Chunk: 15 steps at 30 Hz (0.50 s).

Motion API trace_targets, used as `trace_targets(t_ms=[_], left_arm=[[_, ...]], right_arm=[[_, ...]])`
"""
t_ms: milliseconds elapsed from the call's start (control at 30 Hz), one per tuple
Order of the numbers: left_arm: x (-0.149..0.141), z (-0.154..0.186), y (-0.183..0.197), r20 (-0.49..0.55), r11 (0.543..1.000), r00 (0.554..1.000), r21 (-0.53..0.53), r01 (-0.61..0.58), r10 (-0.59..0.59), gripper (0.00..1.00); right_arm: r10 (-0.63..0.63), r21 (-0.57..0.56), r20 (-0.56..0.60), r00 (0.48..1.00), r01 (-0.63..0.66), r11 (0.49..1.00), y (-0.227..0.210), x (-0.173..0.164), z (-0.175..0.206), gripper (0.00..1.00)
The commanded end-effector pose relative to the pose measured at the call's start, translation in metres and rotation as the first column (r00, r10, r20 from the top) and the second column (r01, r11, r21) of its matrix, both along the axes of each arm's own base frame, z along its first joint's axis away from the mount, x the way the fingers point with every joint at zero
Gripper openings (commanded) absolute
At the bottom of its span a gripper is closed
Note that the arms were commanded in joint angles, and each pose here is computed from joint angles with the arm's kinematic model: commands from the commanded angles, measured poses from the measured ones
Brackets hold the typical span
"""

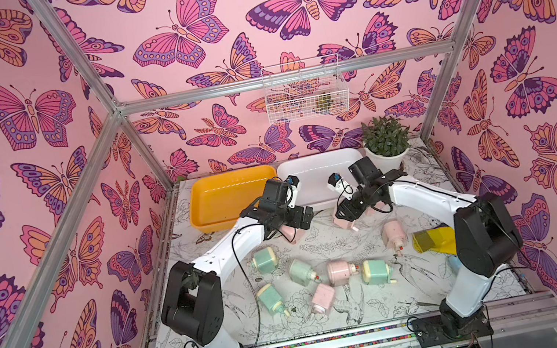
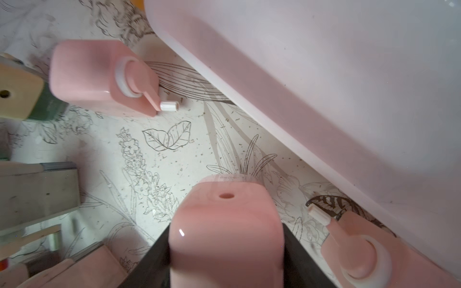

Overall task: Place the pencil sharpeners by color into the storage box
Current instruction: Pick up the pencil sharpener from the center of the board.

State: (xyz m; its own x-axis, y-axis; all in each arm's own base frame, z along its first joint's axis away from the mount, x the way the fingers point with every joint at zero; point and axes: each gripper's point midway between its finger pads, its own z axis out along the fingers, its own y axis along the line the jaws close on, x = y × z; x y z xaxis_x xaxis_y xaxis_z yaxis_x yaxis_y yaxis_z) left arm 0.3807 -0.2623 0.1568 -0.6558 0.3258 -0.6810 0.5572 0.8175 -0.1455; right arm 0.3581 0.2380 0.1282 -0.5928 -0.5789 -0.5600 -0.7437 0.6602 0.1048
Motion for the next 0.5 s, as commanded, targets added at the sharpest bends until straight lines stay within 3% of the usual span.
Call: trace_targets(t_ms=[0,100,267,467], left_arm=[[0.002,0.009,0.000,0.041,1.000,0.999,-0.005,-0.008,0.008,1.00],[0.002,0.011,0.000,0.051,1.000,0.999,-0.017,-0.013,0.014,1.00],[0.003,0.014,0.002,0.065,0.999,0.998,-0.021,-0.027,0.028,1.00],[0.004,0.015,0.007,0.072,0.998,0.995,-0.024,-0.061,0.063,1.00]], right_arm=[[0.020,0.059,0.024,1.000,-0.021,0.998,0.005,-0.009,0.032,0.00],[-0.045,0.077,0.081,0.996,0.038,0.996,-0.001,-0.001,0.054,0.00],[-0.096,0.200,0.168,0.981,0.062,0.978,0.004,0.012,0.094,0.00],[-0.286,0.238,0.259,0.922,0.226,0.944,-0.017,0.054,0.115,0.00]])
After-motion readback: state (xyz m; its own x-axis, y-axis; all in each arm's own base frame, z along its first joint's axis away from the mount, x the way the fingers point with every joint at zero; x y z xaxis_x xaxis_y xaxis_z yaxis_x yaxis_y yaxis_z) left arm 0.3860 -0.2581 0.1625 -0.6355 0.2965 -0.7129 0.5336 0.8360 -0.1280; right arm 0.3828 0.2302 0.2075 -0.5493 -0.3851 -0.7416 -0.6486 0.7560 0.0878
